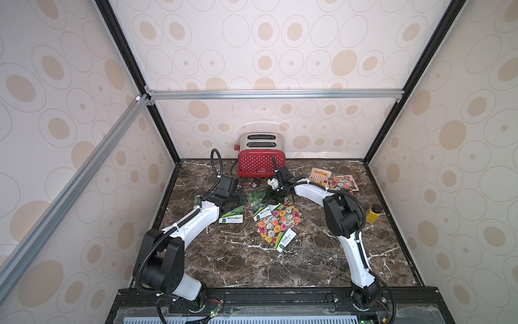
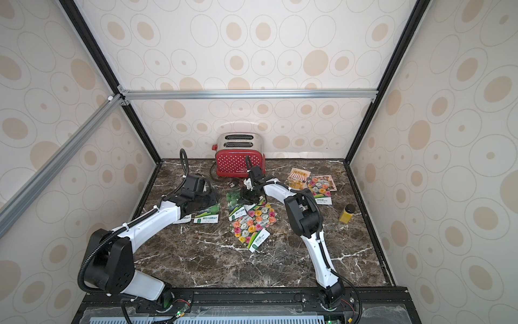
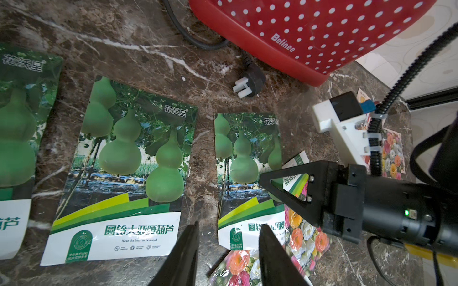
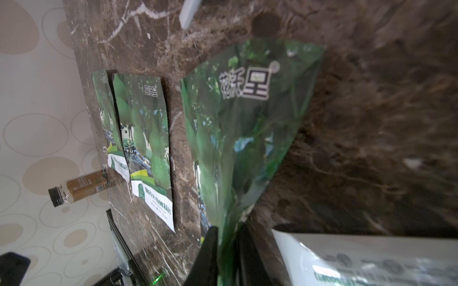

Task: Arrange the seed packets in a row
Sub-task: Place the seed packet at the center of the board.

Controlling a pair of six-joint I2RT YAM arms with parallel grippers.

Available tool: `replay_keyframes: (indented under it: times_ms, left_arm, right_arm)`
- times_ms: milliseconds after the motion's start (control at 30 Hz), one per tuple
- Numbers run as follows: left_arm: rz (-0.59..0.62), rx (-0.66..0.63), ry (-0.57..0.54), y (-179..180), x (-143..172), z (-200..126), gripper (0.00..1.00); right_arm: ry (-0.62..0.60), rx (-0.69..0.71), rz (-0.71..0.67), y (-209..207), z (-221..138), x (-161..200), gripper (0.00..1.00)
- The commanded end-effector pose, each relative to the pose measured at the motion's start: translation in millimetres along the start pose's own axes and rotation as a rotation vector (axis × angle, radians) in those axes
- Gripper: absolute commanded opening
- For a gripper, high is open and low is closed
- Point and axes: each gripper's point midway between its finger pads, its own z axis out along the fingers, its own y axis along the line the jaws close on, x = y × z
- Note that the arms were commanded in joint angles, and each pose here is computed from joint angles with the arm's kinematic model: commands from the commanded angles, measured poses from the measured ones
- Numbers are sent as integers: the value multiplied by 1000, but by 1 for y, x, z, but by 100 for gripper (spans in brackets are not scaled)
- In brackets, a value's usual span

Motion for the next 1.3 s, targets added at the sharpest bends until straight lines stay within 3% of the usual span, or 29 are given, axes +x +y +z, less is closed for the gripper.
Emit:
replay_keyframes:
  times_ms: [0,833,1267]
  left_arm:
    - [-22,10,-13,0,-3,-5,42]
    - [-27,26,29,0,5,5,43]
    - [-27,33,54,-1,9,15,43]
  right_arm:
    - [-21,-2,26,7,6,-5,18]
    - [-18,39,145,-13,32,9,21]
    - [-11,89,118,-22,25,16,42]
